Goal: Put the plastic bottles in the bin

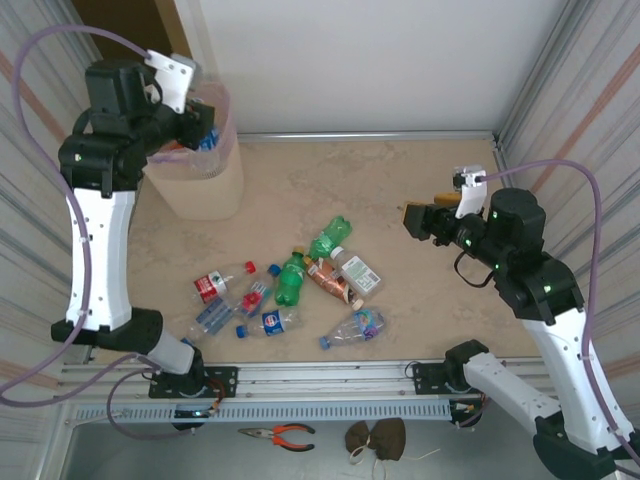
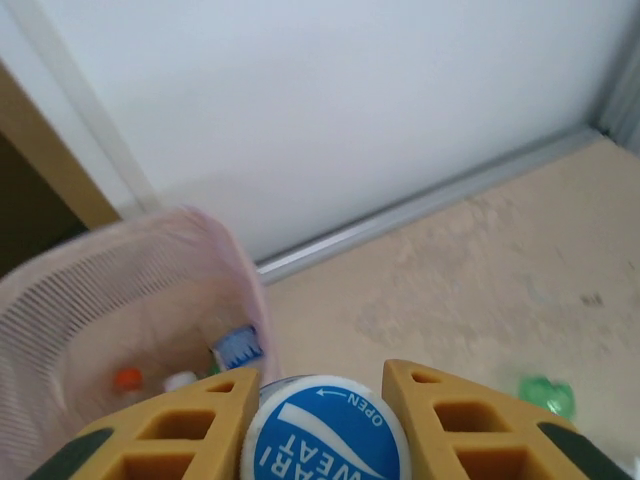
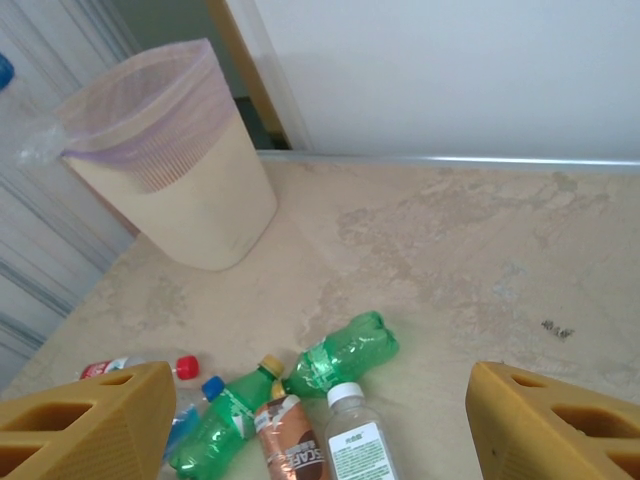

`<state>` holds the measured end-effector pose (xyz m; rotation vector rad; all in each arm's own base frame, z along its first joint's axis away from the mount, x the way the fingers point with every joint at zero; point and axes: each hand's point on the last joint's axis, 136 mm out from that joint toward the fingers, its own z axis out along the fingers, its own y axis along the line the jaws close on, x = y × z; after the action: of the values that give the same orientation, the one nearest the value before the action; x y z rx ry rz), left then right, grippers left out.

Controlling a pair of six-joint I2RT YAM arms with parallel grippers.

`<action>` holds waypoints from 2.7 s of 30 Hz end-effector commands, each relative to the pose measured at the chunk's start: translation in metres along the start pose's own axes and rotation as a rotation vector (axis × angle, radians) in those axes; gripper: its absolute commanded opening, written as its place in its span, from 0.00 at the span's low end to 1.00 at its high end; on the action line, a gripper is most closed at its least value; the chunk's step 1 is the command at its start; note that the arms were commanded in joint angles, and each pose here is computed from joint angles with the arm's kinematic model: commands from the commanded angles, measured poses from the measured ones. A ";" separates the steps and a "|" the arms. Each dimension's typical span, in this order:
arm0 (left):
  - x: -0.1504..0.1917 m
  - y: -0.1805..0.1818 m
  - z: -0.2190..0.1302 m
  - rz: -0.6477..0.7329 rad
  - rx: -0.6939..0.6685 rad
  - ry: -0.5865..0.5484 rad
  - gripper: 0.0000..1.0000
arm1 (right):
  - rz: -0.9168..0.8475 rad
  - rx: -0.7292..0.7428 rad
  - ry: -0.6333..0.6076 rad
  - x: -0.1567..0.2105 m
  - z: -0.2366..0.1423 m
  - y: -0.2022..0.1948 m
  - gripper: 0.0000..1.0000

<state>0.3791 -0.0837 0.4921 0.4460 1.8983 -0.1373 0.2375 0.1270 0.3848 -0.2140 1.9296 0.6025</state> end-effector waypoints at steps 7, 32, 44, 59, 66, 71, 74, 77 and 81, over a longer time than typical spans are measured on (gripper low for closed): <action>-0.014 0.084 0.065 -0.203 -0.059 -0.056 0.30 | -0.011 -0.015 0.015 -0.010 0.015 0.003 0.75; 0.184 0.094 0.213 -0.402 0.090 0.457 0.41 | 0.060 0.000 0.091 0.008 0.042 -0.003 0.73; 0.177 0.101 0.222 -0.388 0.073 0.413 0.66 | 0.059 0.001 0.126 0.010 0.059 -0.001 0.73; 0.051 0.095 0.136 -0.327 0.088 0.090 0.79 | 0.084 -0.011 0.210 0.035 0.070 0.017 0.72; 0.029 0.067 0.093 -0.293 0.173 0.027 0.76 | 0.181 0.037 0.291 0.061 0.085 0.015 0.71; 0.037 0.036 0.064 -0.272 0.243 0.009 0.75 | 0.328 0.150 0.361 0.088 0.103 -0.002 0.72; 0.051 0.014 0.049 -0.262 0.285 0.003 0.75 | 0.426 0.212 0.396 0.105 0.117 -0.010 0.75; 0.070 -0.010 0.037 -0.243 0.319 0.013 0.75 | 0.543 0.285 0.404 0.120 0.134 -0.020 0.79; 0.096 -0.038 0.025 -0.236 0.357 0.015 0.75 | 0.684 0.401 0.414 0.138 0.156 -0.032 0.81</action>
<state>0.3757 -0.0914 0.3799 0.3880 2.0317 -0.6273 0.3070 0.1953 0.2120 0.4072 2.5137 0.6233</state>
